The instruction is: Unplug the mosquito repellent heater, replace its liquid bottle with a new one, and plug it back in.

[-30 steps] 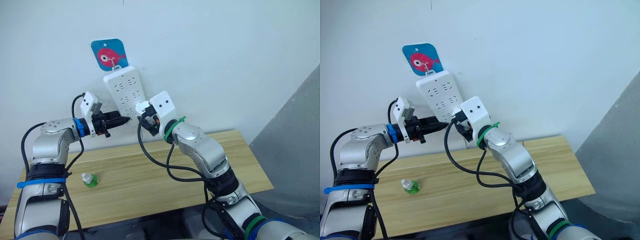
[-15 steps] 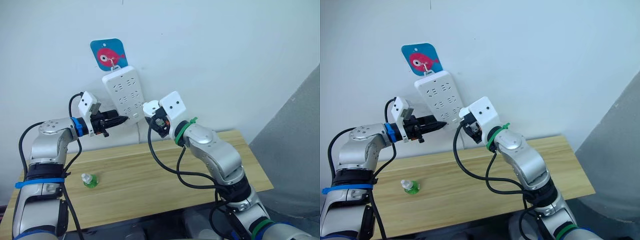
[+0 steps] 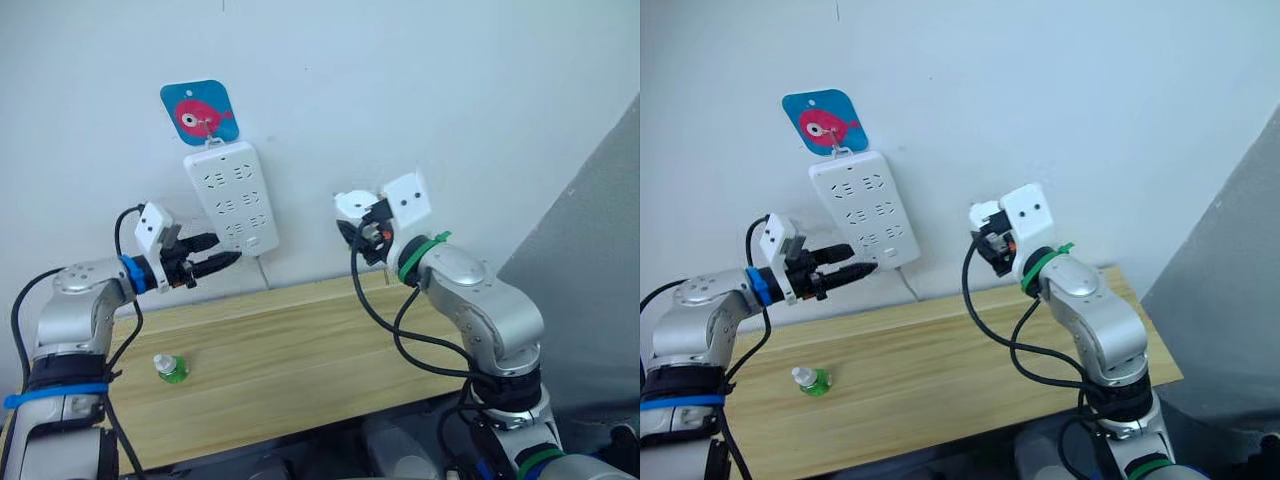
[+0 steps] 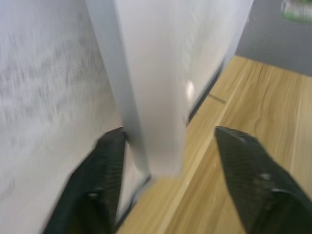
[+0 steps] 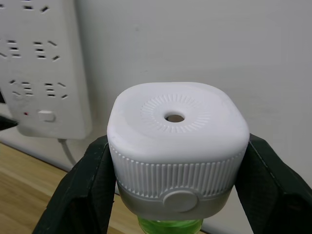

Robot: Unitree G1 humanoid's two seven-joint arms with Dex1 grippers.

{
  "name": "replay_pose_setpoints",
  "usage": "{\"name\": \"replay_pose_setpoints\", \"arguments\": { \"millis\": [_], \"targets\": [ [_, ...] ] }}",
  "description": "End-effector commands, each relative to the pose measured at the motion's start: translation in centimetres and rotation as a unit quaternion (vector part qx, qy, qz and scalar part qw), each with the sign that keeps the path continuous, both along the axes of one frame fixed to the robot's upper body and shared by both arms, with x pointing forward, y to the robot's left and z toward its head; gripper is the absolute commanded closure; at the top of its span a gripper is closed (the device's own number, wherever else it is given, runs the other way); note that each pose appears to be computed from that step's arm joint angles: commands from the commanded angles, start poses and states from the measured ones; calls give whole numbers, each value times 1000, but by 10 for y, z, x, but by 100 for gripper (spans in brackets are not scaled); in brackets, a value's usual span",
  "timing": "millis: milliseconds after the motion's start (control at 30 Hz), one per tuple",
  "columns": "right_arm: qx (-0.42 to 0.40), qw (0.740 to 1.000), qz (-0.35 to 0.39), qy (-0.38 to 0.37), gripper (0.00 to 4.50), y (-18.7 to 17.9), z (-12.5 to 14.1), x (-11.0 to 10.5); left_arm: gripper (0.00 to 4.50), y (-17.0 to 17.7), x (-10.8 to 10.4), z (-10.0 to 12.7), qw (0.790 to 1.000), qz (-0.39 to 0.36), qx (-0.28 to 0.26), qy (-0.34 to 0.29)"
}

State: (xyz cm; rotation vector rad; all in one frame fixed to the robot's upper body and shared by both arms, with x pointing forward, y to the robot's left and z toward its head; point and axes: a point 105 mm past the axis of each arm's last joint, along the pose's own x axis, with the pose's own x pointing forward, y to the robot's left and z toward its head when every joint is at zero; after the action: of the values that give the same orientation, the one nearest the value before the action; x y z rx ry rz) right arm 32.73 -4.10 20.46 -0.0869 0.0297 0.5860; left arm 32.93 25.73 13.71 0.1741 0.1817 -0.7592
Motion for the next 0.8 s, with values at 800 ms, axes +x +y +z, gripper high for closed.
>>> {"name": "replay_pose_setpoints", "arguments": {
  "millis": [800],
  "targets": [
    [293,954,68,16,156,-17,54,-21,0,-142,-69,64,974,-80,-150,-149]
  ]
}}
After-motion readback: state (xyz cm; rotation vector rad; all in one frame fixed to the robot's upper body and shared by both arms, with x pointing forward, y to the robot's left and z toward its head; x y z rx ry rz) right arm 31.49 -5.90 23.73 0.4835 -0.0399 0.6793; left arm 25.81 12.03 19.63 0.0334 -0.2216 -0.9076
